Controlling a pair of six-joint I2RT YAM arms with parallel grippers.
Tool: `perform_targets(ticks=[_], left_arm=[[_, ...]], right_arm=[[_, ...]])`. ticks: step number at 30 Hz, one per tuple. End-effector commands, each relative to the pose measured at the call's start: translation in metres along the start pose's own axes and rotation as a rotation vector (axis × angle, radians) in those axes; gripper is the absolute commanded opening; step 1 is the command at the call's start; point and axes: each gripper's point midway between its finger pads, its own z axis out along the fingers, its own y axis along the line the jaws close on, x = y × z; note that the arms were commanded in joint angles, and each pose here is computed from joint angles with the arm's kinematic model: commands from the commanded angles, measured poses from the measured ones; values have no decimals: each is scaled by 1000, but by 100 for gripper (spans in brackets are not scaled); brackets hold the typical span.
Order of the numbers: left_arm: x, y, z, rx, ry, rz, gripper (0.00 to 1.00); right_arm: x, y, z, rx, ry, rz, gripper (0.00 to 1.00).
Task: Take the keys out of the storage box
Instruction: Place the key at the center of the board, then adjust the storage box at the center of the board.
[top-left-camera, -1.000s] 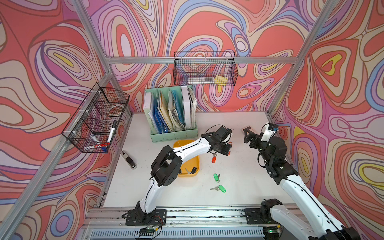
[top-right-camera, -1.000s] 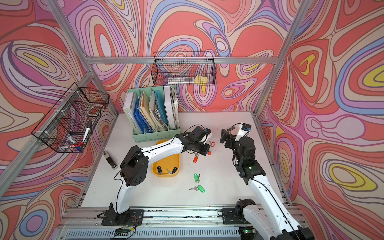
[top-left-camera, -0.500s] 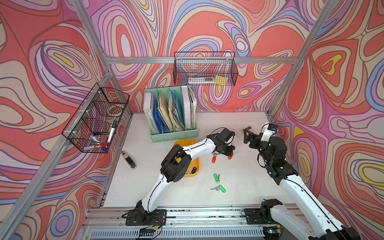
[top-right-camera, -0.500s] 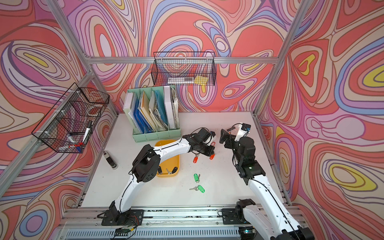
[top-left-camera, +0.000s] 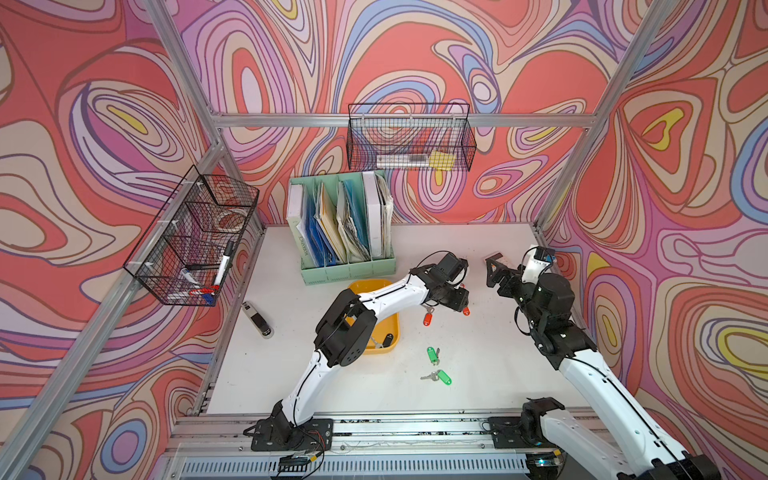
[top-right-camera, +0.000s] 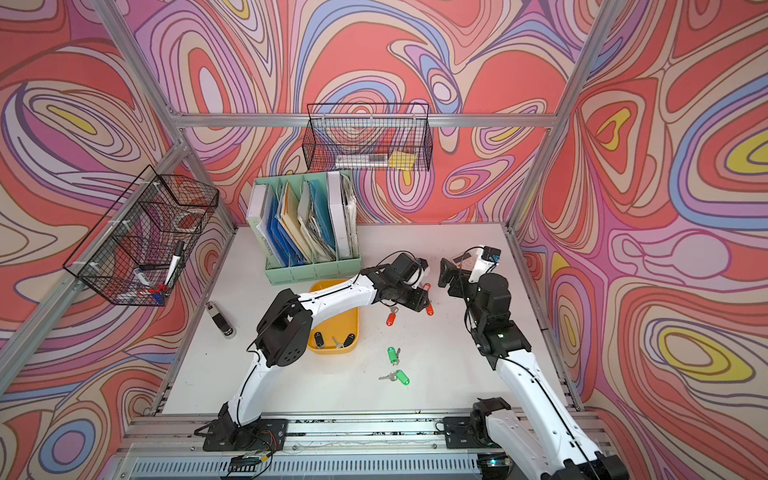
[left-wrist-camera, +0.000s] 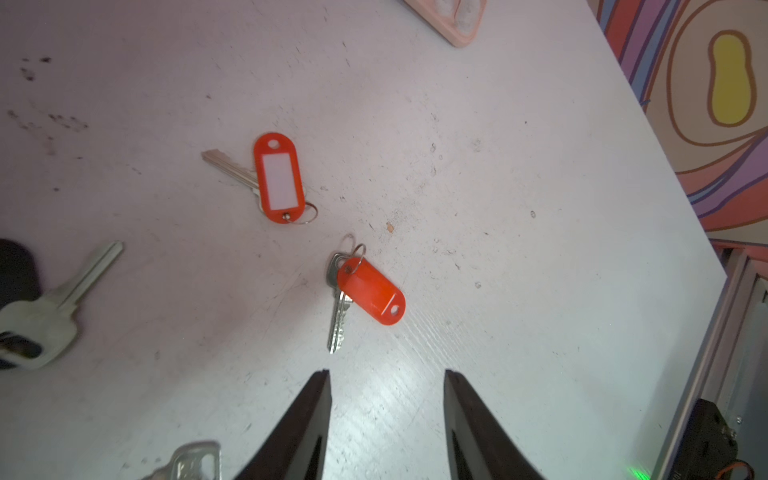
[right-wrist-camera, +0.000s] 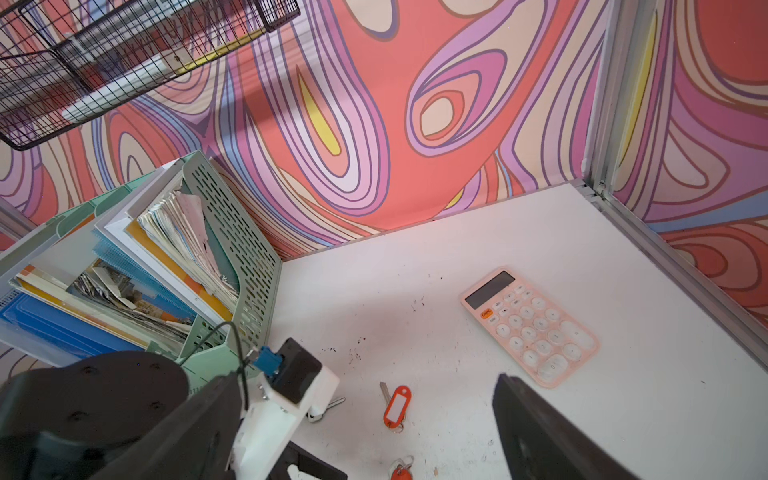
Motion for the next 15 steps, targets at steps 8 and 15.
perform_targets(ticks=[8, 15], left_arm=[[-27, 24, -114, -206, -203, 55, 72], [-13, 45, -174, -318, -275, 30, 82]], right_arm=[[-26, 23, -10, -111, -60, -13, 98], [-27, 46, -13, -248, -79, -7, 98]])
